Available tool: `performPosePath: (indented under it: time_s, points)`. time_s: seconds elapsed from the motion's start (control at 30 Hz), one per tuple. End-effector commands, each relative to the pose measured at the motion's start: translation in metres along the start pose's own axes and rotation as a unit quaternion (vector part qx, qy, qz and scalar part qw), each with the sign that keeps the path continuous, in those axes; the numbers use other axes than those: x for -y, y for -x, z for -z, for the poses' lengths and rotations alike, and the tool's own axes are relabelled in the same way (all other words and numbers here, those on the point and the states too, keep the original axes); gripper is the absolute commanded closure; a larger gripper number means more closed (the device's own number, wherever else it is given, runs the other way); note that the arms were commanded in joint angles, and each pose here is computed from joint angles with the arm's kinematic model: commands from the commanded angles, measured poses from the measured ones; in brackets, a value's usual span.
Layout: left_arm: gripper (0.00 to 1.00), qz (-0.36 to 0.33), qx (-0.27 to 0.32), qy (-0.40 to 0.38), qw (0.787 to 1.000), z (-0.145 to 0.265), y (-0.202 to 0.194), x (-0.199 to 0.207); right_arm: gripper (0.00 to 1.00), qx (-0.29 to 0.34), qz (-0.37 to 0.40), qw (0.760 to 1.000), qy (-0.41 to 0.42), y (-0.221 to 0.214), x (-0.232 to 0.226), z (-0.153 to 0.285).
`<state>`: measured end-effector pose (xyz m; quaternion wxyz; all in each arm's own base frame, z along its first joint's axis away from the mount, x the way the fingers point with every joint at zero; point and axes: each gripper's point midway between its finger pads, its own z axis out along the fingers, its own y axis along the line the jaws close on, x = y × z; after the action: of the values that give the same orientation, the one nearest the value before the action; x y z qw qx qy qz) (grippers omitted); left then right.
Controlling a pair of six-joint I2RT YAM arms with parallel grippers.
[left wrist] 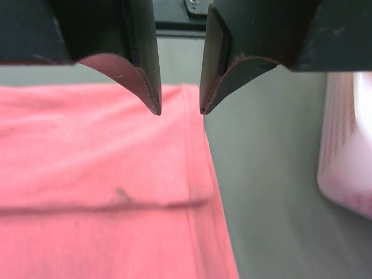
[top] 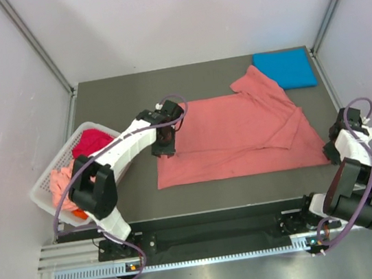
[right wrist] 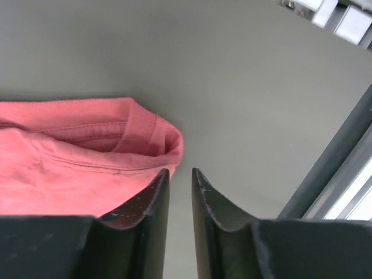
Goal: Fold and stack the t-shirts
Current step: Fold the tshirt
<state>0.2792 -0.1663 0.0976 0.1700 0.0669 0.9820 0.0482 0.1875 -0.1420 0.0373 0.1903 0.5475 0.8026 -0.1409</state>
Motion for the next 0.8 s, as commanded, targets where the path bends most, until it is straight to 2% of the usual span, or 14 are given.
performPosePath:
  time_s: [0.0, 0.2, 0.43, 0.5, 0.53, 0.6, 0.67, 0.77]
  points:
    - [0.62, -0.038, 0.0, -0.019, 0.999, -0.02, 0.024, 0.005, 0.76, 0.046, 0.003, 0.999, 0.022, 0.039, -0.012, 0.016]
    - [0.62, -0.062, -0.008, 0.024, 0.998, -0.053, 0.043, -0.002, 0.71, 0.058, -0.007, 0.998, 0.038, 0.059, -0.023, 0.031]
    - [0.63, -0.051, -0.029, 0.047, 0.997, -0.084, 0.042, -0.006, 0.68, 0.076, -0.003, 0.988, 0.131, 0.073, -0.057, 0.053]
    - [0.69, -0.048, -0.046, 0.058, 0.996, -0.093, 0.036, -0.01, 0.68, 0.082, 0.003, 0.987, 0.138, 0.074, -0.062, 0.057]
    - [0.78, -0.048, -0.052, 0.061, 0.996, -0.096, 0.034, -0.01, 0.67, 0.084, 0.003, 0.986, 0.141, 0.076, -0.064, 0.059]
    - [0.89, -0.044, -0.058, 0.067, 0.995, -0.098, 0.031, -0.013, 0.66, 0.084, 0.01, 0.985, 0.152, 0.075, -0.072, 0.062]
    - [1.0, -0.037, -0.055, 0.076, 0.995, -0.097, 0.031, -0.017, 0.65, 0.072, 0.037, 0.975, 0.204, 0.068, -0.096, 0.068]
    - [1.0, -0.017, -0.052, 0.09, 0.994, -0.093, 0.033, -0.025, 0.62, 0.06, 0.092, 0.965, 0.239, 0.048, -0.125, 0.075]
